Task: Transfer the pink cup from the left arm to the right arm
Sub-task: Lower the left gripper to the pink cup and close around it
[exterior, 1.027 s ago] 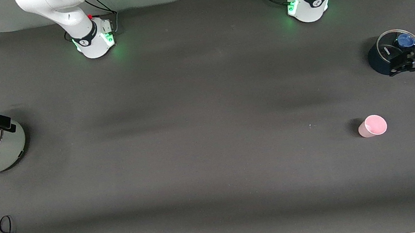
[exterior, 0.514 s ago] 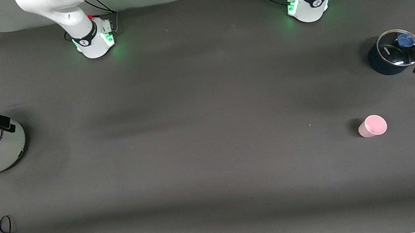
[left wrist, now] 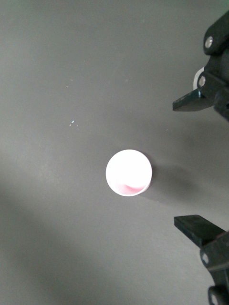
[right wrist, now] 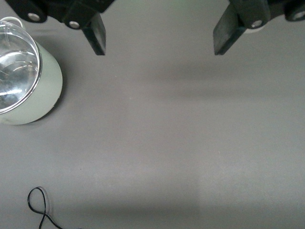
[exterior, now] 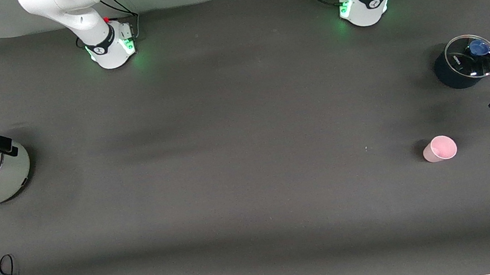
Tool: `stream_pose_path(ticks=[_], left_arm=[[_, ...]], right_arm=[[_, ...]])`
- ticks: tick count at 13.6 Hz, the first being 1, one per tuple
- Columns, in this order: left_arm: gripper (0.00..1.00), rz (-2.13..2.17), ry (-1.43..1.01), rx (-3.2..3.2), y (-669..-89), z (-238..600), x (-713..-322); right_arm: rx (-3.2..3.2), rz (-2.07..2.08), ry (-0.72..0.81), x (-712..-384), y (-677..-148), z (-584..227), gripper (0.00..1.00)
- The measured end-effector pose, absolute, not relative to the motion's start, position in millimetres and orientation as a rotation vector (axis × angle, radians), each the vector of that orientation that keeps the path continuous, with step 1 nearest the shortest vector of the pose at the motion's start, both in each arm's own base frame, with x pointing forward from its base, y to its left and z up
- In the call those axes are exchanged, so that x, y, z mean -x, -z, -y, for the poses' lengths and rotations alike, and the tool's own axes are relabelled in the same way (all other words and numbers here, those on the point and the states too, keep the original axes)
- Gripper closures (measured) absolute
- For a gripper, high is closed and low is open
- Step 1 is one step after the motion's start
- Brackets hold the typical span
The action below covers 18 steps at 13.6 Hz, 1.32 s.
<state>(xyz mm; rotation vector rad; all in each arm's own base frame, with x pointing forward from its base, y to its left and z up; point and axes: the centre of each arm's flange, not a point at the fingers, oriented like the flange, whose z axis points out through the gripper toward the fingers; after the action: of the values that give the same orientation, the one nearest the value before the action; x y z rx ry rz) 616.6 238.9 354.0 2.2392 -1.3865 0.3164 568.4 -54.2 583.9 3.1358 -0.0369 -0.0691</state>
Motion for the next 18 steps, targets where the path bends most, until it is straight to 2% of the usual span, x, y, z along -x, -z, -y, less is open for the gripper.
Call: stream_pose_path(ticks=[5,11,18], left_arm=[[0.03,1.397,-0.486,-2.031,-255.9,-254.4,-613.3],[0.03,1.403,-0.604,-1.909,-190.3,-241.1,-614.5],[0.02,1.427,-0.682,-1.869,-168.1,-238.6,-616.4]], right_arm=[[-3.136,0.037,0.070,-568.4,-583.6,54.2,0.00],[-3.136,0.037,0.071,-568.3,-583.4,54.2,0.00],[-3.136,0.037,0.071,-568.3,-583.3,54.2,0.00]])
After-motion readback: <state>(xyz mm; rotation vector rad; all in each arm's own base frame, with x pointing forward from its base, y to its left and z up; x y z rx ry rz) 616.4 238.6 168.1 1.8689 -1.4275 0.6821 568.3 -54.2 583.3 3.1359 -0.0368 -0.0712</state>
